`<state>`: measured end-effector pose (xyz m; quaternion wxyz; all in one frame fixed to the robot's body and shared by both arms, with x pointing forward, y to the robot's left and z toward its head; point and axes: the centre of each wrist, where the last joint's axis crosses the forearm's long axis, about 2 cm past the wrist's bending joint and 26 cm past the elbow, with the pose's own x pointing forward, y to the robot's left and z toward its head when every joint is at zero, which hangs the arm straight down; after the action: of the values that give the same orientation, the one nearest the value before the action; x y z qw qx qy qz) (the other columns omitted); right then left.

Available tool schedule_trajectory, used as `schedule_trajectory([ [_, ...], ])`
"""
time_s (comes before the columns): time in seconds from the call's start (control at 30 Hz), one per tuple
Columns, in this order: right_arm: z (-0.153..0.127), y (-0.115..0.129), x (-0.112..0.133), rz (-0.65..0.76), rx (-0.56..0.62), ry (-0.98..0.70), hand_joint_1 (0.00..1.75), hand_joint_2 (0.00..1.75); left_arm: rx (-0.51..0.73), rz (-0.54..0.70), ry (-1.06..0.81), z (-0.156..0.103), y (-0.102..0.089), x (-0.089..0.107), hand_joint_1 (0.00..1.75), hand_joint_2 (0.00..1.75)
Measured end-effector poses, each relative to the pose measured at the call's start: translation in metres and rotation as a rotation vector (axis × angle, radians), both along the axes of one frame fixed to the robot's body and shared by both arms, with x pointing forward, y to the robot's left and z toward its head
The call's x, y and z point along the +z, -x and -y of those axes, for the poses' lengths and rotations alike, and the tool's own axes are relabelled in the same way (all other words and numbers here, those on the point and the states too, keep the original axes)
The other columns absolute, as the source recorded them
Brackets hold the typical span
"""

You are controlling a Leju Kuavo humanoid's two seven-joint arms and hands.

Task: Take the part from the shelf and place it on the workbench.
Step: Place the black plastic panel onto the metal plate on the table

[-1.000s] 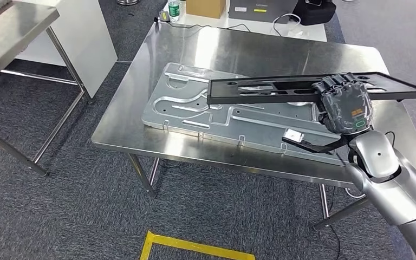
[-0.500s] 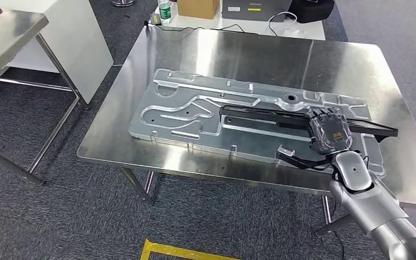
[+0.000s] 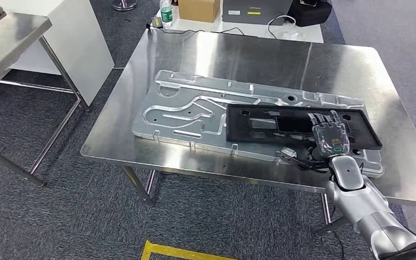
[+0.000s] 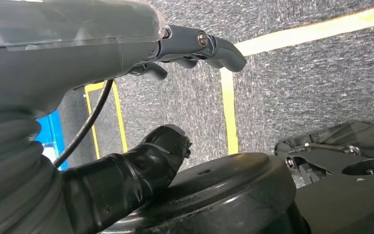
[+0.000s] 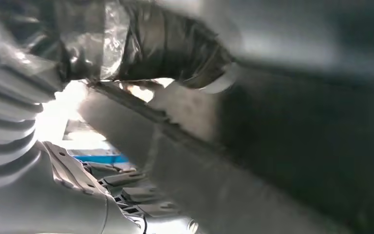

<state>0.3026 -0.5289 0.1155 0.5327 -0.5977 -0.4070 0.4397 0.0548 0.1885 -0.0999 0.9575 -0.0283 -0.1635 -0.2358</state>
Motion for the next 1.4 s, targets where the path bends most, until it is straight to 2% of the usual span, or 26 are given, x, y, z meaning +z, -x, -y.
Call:
schedule_trajectory([
  [0.23, 0.002, -0.004, -0.007, -0.024, -0.035, -0.026, 0.0, 0.0, 0.008, -0.002, -0.002, -0.001, 0.0, 0.0, 0.0, 1.75],
  [1.03, 0.0, -0.002, -0.015, -0.055, -0.041, -0.053, 0.0, 0.0, 0.014, -0.001, -0.002, -0.002, 0.001, -0.001, 0.0, 1.75],
  [1.17, -0.009, -0.003, -0.014, -0.039, -0.004, -0.05, 0.0, 0.0, 0.021, -0.001, -0.002, -0.002, 0.001, -0.001, 0.0, 0.0],
  [1.3, -0.029, -0.004, -0.008, 0.008, 0.077, -0.039, 0.0, 0.0, 0.028, -0.002, 0.0, -0.002, 0.002, -0.001, 0.0, 0.0],
  [1.4, -0.055, -0.006, 0.003, 0.059, 0.181, -0.056, 0.0, 0.0, 0.039, -0.003, -0.002, -0.002, 0.002, -0.001, 0.0, 0.0],
])
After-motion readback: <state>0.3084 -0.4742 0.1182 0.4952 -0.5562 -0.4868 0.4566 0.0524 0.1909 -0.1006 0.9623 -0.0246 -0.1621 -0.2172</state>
